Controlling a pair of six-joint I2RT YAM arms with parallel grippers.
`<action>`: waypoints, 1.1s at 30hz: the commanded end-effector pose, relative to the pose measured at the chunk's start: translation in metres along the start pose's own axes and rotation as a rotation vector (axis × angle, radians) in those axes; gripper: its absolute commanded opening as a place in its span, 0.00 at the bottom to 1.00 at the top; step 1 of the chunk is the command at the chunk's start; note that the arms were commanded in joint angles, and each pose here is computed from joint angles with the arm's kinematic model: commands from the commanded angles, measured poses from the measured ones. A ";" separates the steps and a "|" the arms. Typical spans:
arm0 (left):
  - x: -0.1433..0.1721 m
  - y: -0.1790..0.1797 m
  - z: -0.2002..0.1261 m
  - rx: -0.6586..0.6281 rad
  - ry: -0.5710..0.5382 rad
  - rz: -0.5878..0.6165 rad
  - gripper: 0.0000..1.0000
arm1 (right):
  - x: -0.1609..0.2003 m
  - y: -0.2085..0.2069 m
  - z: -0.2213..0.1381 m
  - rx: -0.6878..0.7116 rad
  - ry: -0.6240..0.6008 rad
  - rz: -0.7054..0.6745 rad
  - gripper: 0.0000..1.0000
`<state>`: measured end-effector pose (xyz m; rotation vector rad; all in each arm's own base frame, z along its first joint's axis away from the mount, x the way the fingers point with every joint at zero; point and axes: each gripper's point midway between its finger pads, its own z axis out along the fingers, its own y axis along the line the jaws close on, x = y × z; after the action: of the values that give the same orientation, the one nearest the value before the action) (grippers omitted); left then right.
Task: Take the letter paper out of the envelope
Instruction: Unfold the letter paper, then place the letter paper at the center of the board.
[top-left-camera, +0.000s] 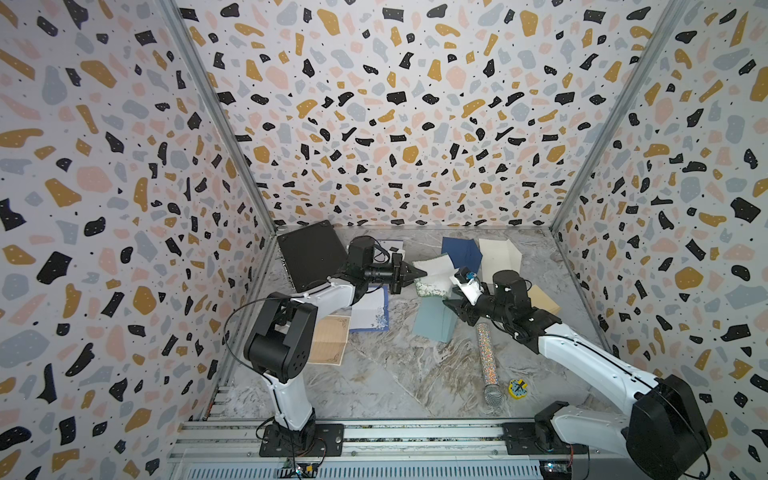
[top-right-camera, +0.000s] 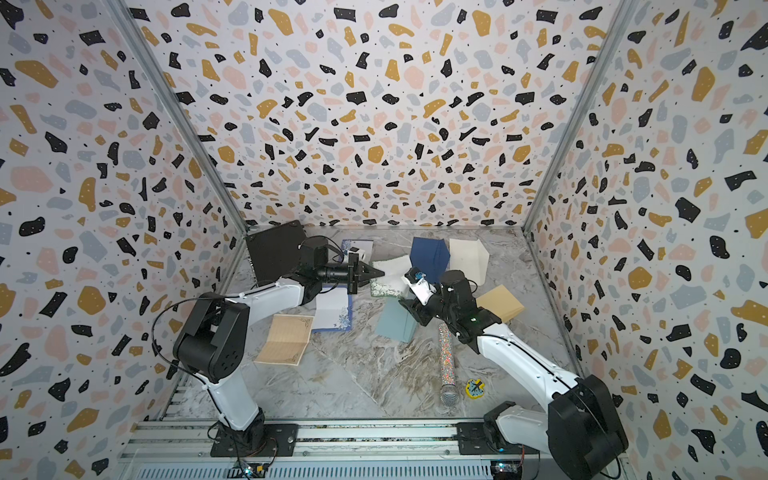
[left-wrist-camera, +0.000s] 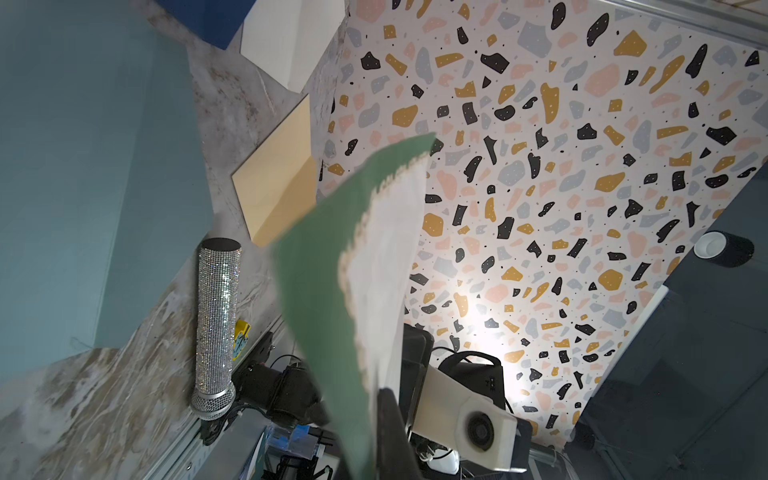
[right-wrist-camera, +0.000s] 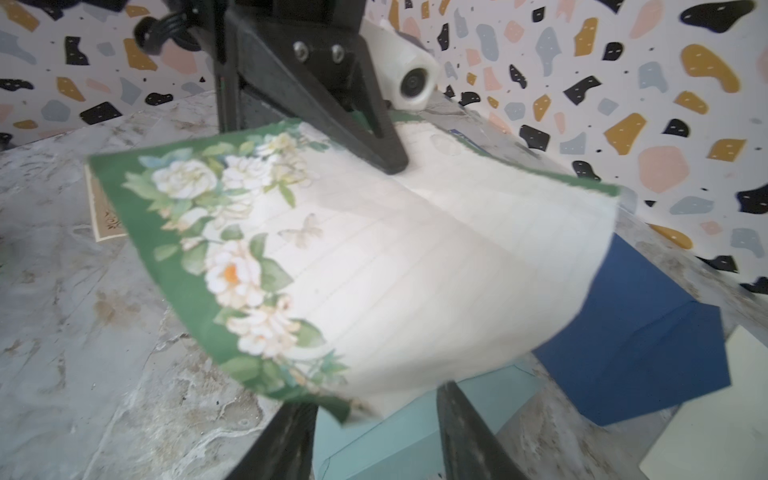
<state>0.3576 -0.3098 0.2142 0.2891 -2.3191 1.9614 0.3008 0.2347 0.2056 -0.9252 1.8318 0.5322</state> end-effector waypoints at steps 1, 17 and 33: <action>0.014 0.004 -0.018 -0.158 -0.024 0.180 0.00 | -0.021 -0.020 -0.030 0.157 -0.069 0.143 0.54; 0.063 0.145 -0.034 -0.463 -0.005 0.284 0.00 | 0.009 -0.014 -0.054 0.198 0.021 0.533 0.60; 0.092 0.207 -0.050 -0.726 0.018 0.358 0.00 | 0.028 -0.005 -0.050 0.167 0.079 0.545 0.60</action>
<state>0.2301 -0.2483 0.0499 -0.1850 -2.9578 1.1714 0.2751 0.1870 0.2060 -0.3328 2.1468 0.6520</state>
